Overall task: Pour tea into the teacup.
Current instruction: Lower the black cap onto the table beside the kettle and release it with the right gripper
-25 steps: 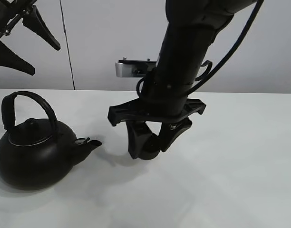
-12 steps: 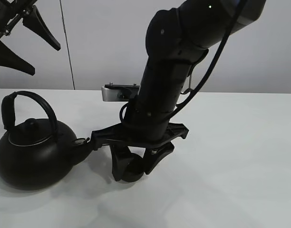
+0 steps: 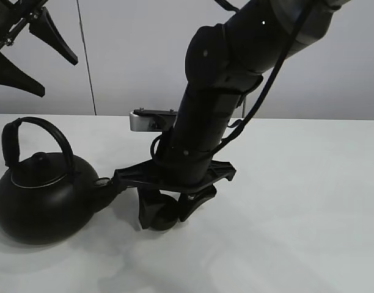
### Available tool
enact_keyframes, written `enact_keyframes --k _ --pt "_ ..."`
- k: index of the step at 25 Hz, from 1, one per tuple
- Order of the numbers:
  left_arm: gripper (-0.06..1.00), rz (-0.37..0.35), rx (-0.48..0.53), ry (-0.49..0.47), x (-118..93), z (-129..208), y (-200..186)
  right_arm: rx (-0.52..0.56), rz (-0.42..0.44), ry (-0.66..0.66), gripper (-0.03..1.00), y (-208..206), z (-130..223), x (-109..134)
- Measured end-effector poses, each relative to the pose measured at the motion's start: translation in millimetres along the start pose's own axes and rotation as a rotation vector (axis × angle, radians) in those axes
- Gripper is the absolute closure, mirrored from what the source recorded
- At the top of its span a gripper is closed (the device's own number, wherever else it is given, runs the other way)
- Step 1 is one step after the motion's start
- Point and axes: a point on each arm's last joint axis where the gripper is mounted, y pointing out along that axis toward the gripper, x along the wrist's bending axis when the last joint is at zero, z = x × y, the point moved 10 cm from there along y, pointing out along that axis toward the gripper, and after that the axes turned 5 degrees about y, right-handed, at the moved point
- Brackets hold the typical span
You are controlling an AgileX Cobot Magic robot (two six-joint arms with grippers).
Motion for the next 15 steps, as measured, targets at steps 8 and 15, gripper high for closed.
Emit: enact_keyframes --k 8,15 --pt "0.47 0.000 0.000 0.000 0.0 0.0 0.0 -0.003 -0.004 0.007 0.57 2.4 -1.0 0.4" --pt "0.47 0.000 0.000 0.000 0.0 0.0 0.0 0.007 -0.005 0.010 0.54 3.2 1.0 0.5"
